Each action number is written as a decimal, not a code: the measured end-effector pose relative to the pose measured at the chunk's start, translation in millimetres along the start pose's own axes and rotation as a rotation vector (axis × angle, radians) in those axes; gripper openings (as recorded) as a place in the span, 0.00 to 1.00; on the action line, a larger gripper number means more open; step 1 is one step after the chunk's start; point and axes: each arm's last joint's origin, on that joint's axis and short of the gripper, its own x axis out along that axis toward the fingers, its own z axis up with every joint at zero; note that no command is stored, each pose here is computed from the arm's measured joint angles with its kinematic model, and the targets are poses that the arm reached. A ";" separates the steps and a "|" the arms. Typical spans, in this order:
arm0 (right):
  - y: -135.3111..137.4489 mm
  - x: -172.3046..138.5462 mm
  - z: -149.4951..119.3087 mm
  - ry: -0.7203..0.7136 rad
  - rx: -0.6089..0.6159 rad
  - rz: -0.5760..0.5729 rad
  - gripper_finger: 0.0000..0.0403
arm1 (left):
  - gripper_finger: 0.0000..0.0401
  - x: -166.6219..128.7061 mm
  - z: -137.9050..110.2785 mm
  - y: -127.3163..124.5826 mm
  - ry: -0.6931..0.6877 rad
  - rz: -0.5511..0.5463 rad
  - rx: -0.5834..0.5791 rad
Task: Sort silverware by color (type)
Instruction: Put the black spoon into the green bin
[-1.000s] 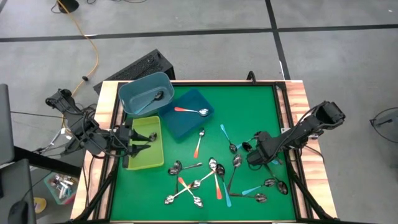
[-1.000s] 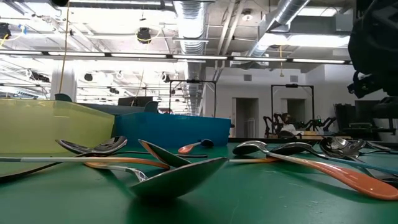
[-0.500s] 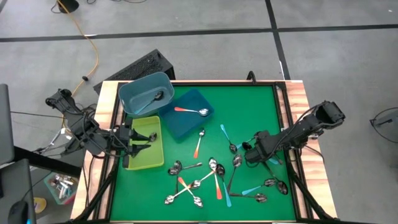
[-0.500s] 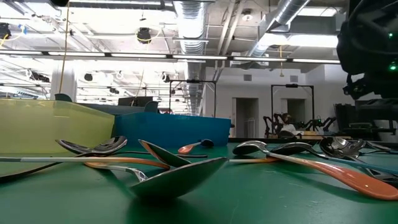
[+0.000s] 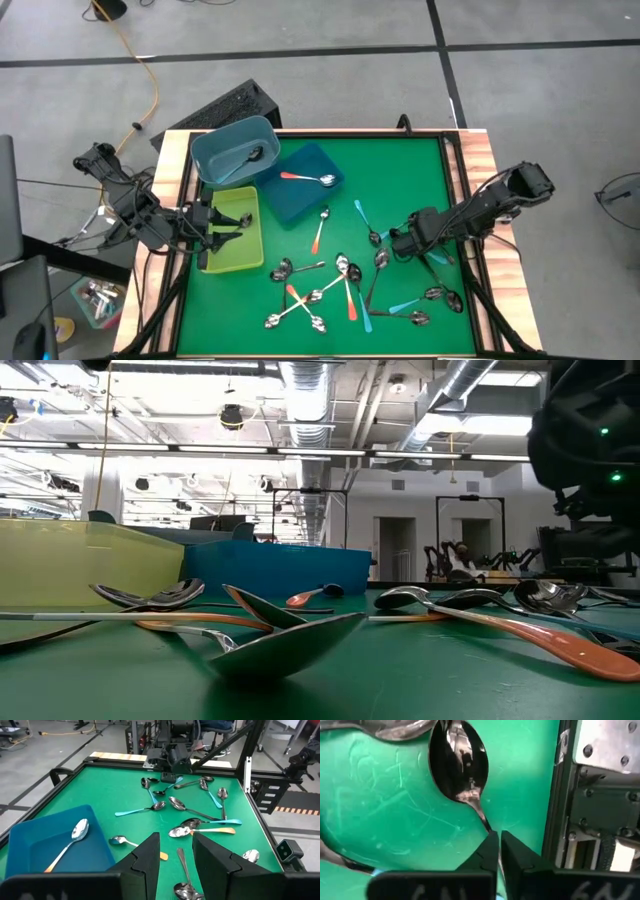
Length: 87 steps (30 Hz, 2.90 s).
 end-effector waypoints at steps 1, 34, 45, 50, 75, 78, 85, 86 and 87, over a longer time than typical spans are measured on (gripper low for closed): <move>0.7 0.1 0.9 0.003 0.022 0.004 0.03 | 0.25 0.0 0.0 0.0 0.000 0.000 0.007; 42.8 30.7 5.7 -0.069 0.422 -0.149 0.01 | 0.25 -0.1 -5.2 1.4 0.051 -0.010 0.047; 87.1 -21.8 2.4 -0.189 0.172 -0.098 0.01 | 0.25 -0.1 -5.3 1.5 0.051 -0.006 0.022; 90.8 -46.4 7.6 -0.216 0.031 -0.006 0.03 | 0.25 -0.1 -5.8 1.7 0.056 -0.005 0.004; 86.9 -113.2 -25.1 -0.161 -0.699 0.139 0.33 | 0.25 0.1 0.5 -0.2 -0.007 0.002 0.037; 83.4 -112.4 -19.8 -0.153 -0.709 0.086 0.41 | 0.25 0.1 1.4 -0.4 -0.016 0.005 0.041; 82.2 -85.4 -5.6 -0.176 -0.737 -0.016 0.52 | 0.25 0.1 1.4 -0.3 -0.016 0.006 0.041; 81.2 -78.7 -4.0 -0.155 -0.742 -0.034 0.52 | 0.25 0.1 1.4 -0.4 -0.016 0.006 0.042; 80.3 -71.7 -2.5 -0.130 -0.748 -0.049 0.52 | 0.25 0.1 1.3 -0.3 -0.015 0.006 0.042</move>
